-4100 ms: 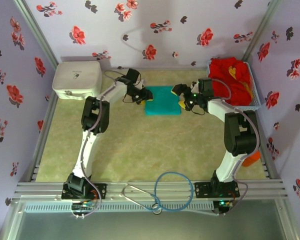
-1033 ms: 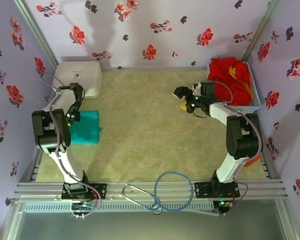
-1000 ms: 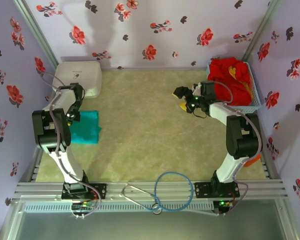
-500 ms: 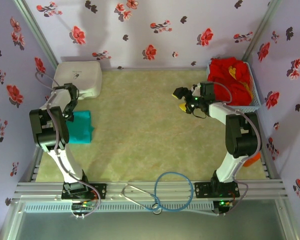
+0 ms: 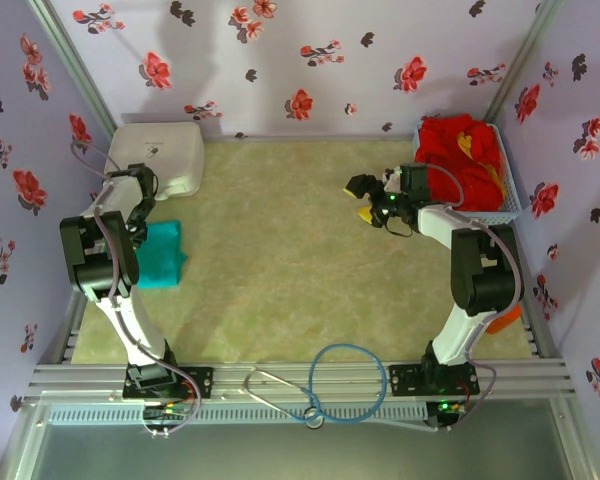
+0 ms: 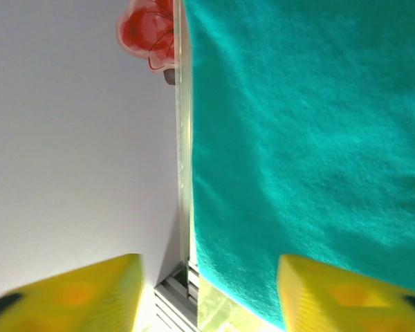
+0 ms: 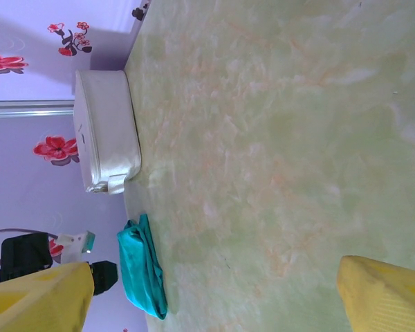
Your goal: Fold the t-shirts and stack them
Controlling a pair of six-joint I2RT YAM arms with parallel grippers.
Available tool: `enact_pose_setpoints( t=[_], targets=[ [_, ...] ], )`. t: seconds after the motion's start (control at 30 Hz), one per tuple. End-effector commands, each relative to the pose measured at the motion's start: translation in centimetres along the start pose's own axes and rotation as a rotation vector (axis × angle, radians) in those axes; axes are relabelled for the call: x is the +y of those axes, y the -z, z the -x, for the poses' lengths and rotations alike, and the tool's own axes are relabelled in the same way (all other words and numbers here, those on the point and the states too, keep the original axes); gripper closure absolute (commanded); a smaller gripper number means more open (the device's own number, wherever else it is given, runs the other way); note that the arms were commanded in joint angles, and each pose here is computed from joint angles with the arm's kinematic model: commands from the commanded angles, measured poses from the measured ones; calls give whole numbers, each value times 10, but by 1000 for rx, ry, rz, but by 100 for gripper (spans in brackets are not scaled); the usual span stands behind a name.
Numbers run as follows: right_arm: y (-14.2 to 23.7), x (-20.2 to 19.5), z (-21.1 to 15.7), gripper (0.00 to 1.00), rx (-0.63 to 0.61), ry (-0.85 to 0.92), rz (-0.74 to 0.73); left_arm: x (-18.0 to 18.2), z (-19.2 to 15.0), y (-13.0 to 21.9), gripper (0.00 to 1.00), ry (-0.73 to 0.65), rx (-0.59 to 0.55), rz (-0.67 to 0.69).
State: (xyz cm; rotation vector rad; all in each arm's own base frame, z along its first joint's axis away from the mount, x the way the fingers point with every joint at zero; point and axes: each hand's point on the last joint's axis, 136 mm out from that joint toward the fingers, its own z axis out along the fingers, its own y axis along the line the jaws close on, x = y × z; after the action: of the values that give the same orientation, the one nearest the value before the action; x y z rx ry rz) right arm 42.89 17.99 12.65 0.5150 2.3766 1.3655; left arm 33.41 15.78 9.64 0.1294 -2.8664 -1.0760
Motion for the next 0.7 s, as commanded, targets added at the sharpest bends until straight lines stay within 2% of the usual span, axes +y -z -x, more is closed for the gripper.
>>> enact_pose_setpoints(
  t=[0.0, 0.07, 0.2, 0.4, 0.67],
  targets=[
    [-1, -2, -4, 9, 14, -11, 7, 20, 1, 19, 38, 75, -44, 6],
    [-1, -2, -3, 9, 12, -10, 7, 18, 0, 31, 38, 126, -72, -44],
    [-1, -2, -2, 9, 9, -13, 5, -11, -1, 56, 39, 199, -124, -241],
    [0, -3, -4, 9, 10, -13, -2, -70, 4, 62, 40, 241, -137, -467],
    [4, -7, -8, 9, 12, -7, -22, -120, 5, 47, 43, 159, -101, -483]
  ],
)
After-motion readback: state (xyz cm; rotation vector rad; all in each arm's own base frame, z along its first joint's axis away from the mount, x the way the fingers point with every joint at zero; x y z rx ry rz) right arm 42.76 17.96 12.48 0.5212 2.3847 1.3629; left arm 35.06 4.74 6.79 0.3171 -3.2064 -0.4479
